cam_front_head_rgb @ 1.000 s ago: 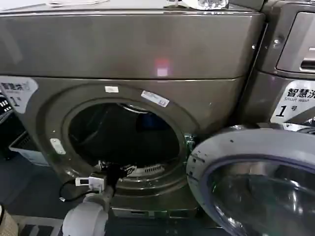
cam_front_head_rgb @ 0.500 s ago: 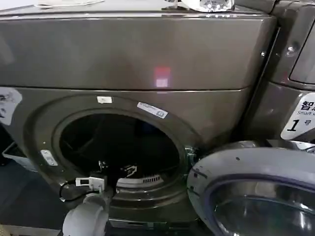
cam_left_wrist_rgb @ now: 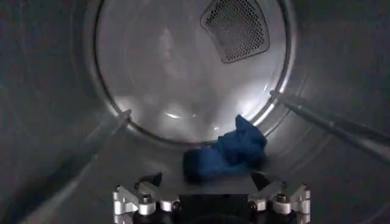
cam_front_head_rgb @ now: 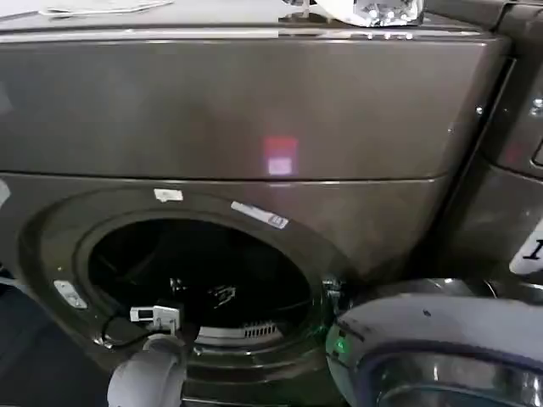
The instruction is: Grasp the clothes from the dryer.
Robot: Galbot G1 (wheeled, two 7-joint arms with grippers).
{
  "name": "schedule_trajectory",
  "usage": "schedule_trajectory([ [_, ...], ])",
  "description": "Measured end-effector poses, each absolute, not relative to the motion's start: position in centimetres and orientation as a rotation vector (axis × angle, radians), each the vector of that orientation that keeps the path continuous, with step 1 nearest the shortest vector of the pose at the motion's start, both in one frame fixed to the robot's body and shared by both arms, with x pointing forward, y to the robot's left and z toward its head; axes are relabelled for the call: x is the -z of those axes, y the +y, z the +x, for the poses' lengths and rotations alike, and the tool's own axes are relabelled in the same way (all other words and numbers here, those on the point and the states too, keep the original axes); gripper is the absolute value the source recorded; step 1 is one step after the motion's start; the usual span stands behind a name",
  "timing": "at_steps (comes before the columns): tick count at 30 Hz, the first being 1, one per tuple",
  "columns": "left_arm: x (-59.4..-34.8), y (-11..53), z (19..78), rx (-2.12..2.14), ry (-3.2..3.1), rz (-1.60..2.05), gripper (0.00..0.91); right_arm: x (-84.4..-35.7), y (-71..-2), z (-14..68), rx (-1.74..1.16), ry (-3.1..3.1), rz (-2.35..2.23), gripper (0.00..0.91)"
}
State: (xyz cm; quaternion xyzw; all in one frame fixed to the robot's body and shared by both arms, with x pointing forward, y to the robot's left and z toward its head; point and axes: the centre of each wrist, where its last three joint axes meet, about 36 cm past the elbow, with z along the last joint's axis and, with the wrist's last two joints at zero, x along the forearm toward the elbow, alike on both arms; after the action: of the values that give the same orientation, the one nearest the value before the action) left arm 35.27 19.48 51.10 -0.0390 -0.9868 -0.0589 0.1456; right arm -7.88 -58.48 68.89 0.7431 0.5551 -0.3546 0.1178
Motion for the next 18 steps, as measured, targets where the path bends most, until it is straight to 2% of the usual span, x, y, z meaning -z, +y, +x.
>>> schedule_trajectory([
  [18,-51.08,19.41,35.54,0.172,-2.844,-0.114,0.907,-68.60,-58.45,-8.28,1.057,1.618,2.175,0.907],
])
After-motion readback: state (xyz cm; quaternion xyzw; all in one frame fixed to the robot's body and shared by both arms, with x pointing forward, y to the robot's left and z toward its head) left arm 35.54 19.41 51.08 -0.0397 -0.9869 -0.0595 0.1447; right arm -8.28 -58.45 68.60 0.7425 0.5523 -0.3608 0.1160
